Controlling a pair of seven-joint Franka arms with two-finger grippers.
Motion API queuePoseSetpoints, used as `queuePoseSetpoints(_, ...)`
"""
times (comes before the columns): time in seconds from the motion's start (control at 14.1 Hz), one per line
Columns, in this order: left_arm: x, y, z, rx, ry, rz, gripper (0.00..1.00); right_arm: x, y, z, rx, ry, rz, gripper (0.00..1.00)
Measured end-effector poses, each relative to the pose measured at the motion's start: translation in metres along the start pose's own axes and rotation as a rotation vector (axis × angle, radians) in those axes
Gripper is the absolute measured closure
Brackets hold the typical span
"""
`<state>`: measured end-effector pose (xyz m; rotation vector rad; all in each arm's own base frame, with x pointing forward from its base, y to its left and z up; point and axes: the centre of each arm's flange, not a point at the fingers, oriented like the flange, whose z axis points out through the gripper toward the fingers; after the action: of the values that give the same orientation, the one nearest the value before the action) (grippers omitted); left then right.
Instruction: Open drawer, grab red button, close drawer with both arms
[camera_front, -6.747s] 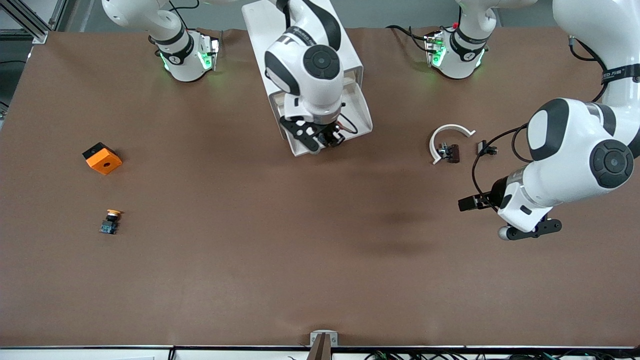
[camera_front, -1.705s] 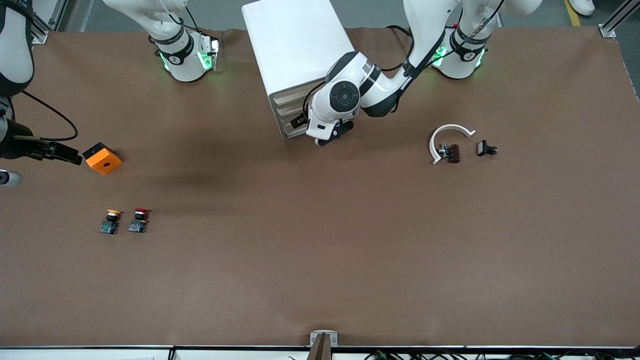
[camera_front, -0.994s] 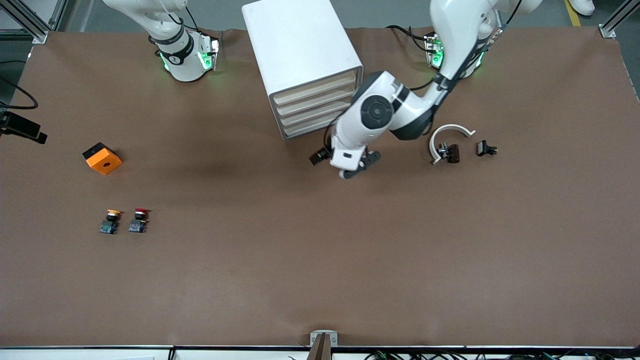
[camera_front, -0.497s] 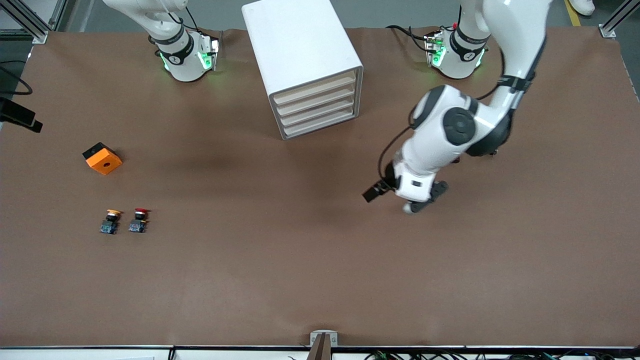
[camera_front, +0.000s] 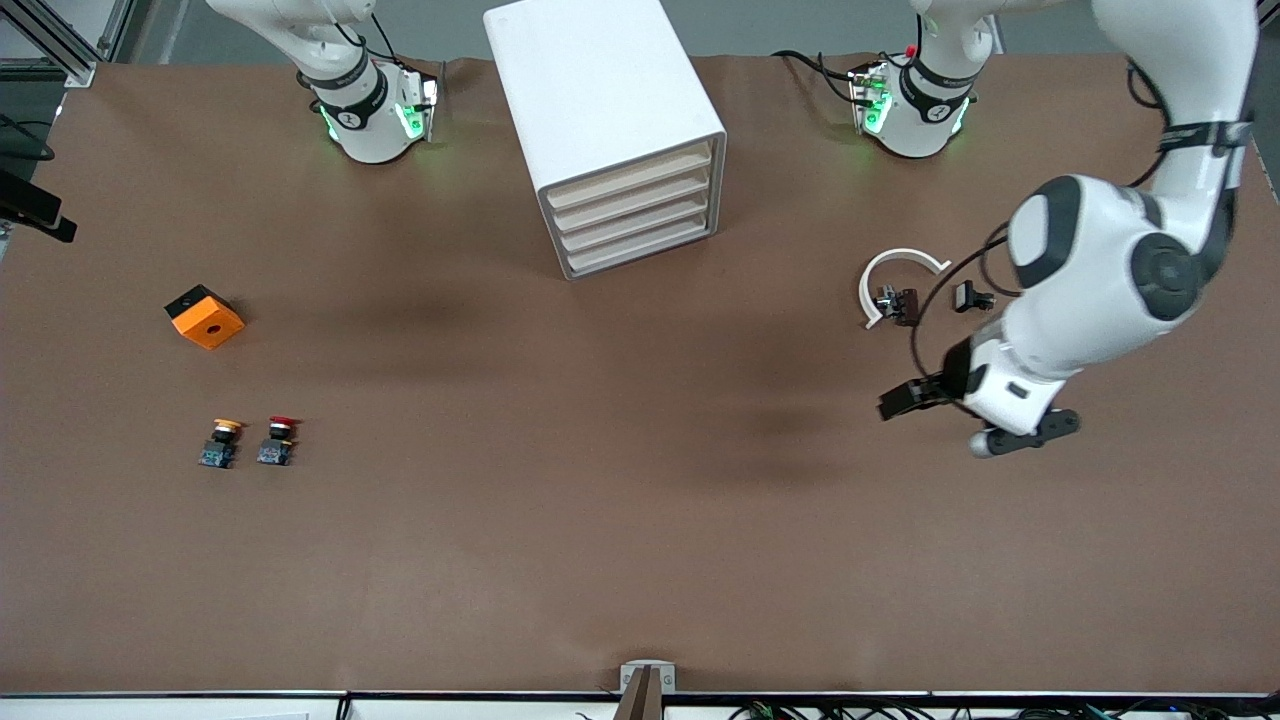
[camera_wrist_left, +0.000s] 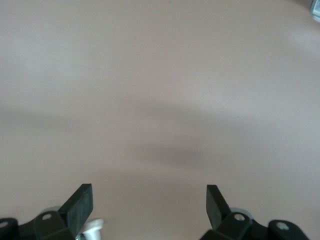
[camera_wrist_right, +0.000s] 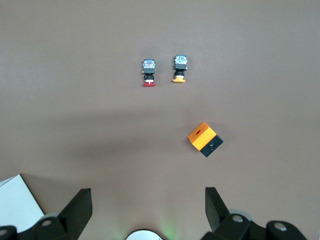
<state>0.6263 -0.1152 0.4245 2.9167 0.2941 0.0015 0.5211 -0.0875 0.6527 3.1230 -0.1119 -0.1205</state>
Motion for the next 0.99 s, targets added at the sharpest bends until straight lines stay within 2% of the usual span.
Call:
queuePoseSetpoints(0.14, 0.000, -0.030, -0.031, 0.018, -0.004, 0.054, 0.00, -0.005, 0.000, -0.002, 0.001, 0.004, -0.001, 0.00)
queuePoseSetpoints(0.36, -0.007, -0.058, -0.067, 0.106, 0.006, 0.117, 0.00, -0.013, -0.001, 0.002, 0.004, 0.003, -0.002, 0.00)
queuePoseSetpoints(0.5, -0.010, -0.064, -0.075, 0.137, 0.007, 0.143, 0.00, -0.018, 0.002, 0.004, 0.006, 0.007, 0.003, 0.00)
queuePoseSetpoints(0.99, -0.019, -0.071, -0.107, 0.156, 0.036, 0.208, 0.00, -0.029, 0.012, -0.005, 0.010, 0.032, 0.020, 0.00)
